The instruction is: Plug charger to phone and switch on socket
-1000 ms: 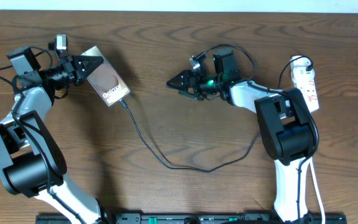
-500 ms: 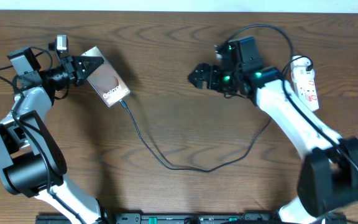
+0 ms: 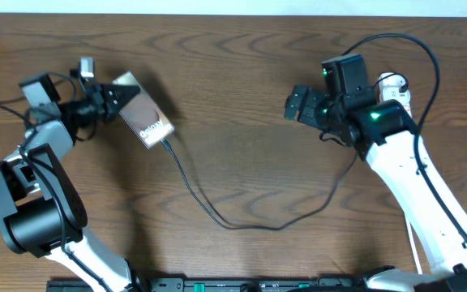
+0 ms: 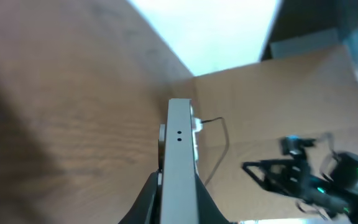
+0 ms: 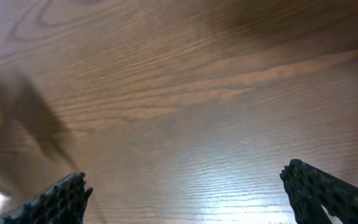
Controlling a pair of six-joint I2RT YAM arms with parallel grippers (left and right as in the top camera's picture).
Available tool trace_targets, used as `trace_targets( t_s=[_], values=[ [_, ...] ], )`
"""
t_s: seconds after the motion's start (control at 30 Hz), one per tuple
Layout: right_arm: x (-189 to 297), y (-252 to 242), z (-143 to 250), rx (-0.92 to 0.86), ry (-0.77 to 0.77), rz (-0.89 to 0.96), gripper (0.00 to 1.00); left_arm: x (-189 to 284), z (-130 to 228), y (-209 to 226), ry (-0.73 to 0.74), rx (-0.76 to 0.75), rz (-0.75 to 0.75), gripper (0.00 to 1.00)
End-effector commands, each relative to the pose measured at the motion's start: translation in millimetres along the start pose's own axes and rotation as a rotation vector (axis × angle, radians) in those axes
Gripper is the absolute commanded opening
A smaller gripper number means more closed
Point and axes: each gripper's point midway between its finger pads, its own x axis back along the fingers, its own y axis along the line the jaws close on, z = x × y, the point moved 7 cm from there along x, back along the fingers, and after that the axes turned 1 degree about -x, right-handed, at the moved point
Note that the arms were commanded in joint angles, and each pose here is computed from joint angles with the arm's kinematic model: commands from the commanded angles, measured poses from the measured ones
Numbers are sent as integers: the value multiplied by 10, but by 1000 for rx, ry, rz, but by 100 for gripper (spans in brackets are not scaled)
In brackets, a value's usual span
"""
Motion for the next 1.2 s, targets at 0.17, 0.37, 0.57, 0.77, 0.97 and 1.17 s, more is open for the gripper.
trace_targets(
  t_s=[0.17, 0.37, 0.57, 0.77, 0.97, 1.17],
  values=[
    [93, -50, 0, -21, -13, 31, 99, 3, 301, 390, -49, 132, -180, 7],
    [94, -64, 18, -21, -2, 39, 99, 87, 531, 692, -69, 325, -428, 7],
    [94, -67, 21, -21, 0, 41, 99, 148, 651, 802, -64, 409, -549, 7],
    [94, -71, 27, -21, 3, 43, 99, 193, 741, 859, -53, 462, -624, 7],
    [94, -74, 30, -21, 5, 45, 99, 222, 787, 890, -48, 487, -669, 7],
    [94, -75, 31, -21, 5, 45, 99, 223, 795, 890, -45, 492, -670, 8]
  ],
)
